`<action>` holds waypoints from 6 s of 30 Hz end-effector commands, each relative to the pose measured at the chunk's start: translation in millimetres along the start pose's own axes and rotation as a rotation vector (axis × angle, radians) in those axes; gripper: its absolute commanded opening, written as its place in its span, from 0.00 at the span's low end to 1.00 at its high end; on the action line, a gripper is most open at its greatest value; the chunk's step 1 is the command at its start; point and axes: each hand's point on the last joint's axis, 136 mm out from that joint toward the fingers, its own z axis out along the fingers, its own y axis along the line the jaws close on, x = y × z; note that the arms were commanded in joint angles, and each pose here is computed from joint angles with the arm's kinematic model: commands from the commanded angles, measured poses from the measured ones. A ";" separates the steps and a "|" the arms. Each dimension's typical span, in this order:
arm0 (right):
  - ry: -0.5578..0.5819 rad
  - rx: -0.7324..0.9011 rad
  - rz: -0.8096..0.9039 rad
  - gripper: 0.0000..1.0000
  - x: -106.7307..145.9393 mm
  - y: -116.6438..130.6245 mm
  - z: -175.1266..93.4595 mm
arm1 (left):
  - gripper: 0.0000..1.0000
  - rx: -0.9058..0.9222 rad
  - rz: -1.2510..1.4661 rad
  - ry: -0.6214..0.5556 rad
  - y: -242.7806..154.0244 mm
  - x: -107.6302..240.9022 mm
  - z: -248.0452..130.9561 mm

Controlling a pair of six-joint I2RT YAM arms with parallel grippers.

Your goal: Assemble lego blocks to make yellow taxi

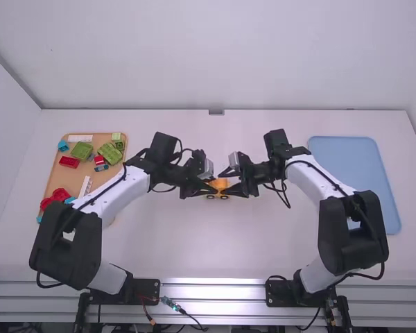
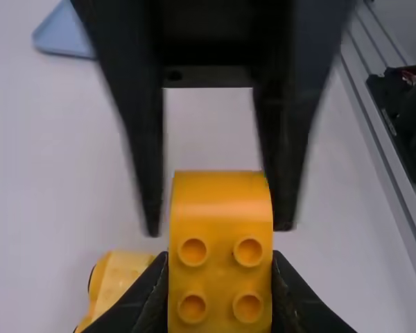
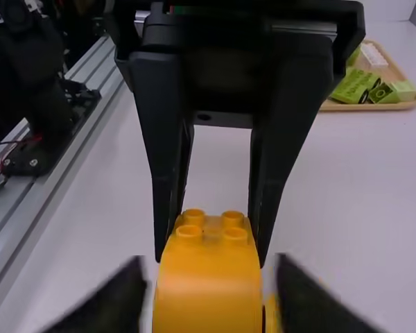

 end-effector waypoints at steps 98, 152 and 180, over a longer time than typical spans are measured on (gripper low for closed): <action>-0.010 0.155 0.044 0.70 159.8 -61.2 58.2 | 0.02 -0.046 0.146 0.287 61.6 82.9 41.2; 0.107 0.065 0.051 0.99 175.2 -51.5 52.9 | 0.02 -0.032 0.128 0.323 58.4 94.4 46.5; 0.083 0.217 0.146 0.61 189.0 -54.0 51.0 | 0.02 -0.026 0.133 0.323 57.1 94.6 49.8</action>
